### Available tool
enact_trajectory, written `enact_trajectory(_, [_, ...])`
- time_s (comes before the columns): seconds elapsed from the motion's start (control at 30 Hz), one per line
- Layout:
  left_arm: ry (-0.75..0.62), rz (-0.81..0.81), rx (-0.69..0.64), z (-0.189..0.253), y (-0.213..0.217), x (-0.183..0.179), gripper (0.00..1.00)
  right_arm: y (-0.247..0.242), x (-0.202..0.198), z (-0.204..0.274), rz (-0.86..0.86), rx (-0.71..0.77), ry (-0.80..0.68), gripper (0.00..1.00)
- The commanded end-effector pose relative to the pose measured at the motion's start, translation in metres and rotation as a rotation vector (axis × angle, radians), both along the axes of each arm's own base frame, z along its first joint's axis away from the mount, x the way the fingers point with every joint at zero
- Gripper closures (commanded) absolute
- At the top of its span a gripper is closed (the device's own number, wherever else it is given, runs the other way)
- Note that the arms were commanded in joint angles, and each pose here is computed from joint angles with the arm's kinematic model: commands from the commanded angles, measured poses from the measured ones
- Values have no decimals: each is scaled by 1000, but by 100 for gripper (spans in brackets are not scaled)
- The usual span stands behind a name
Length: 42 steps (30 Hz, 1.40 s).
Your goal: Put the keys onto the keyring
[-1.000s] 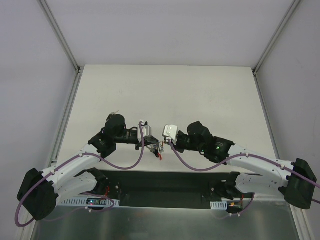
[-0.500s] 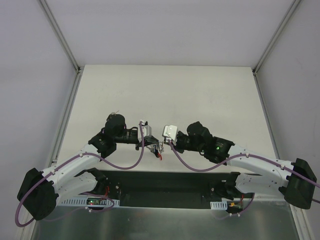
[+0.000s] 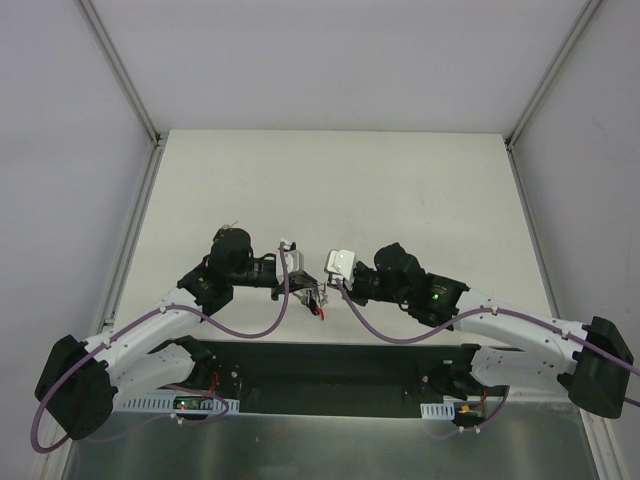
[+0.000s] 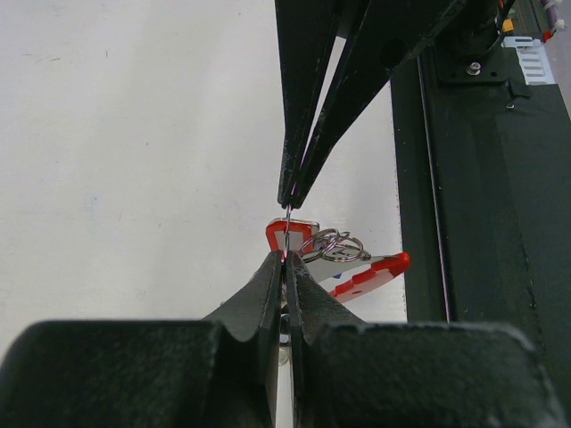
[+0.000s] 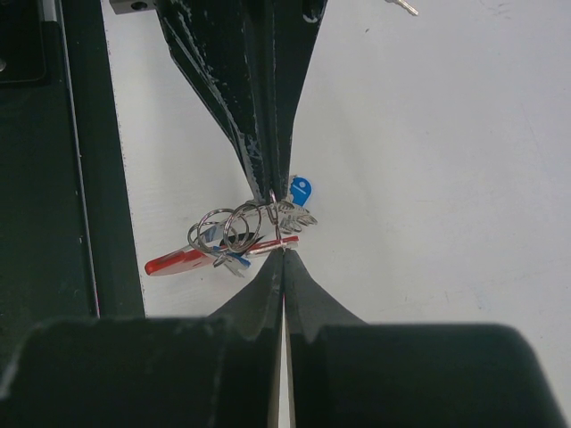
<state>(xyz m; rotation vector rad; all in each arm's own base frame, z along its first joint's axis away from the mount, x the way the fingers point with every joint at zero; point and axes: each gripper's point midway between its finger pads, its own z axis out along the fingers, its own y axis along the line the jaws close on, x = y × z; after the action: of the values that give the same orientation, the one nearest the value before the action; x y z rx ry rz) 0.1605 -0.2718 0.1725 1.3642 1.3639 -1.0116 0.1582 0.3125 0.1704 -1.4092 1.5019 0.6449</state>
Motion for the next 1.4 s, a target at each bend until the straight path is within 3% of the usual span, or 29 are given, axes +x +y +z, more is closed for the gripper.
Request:
enact_trajectory(0.0, [-75,-63,-75,32,-10,-3,100,13,2,28,10,76,-33,99])
enact_trajectory(1.37, [-44,-94,-78,26,-17,-7,100,19,-3,38,30,121,-25,99])
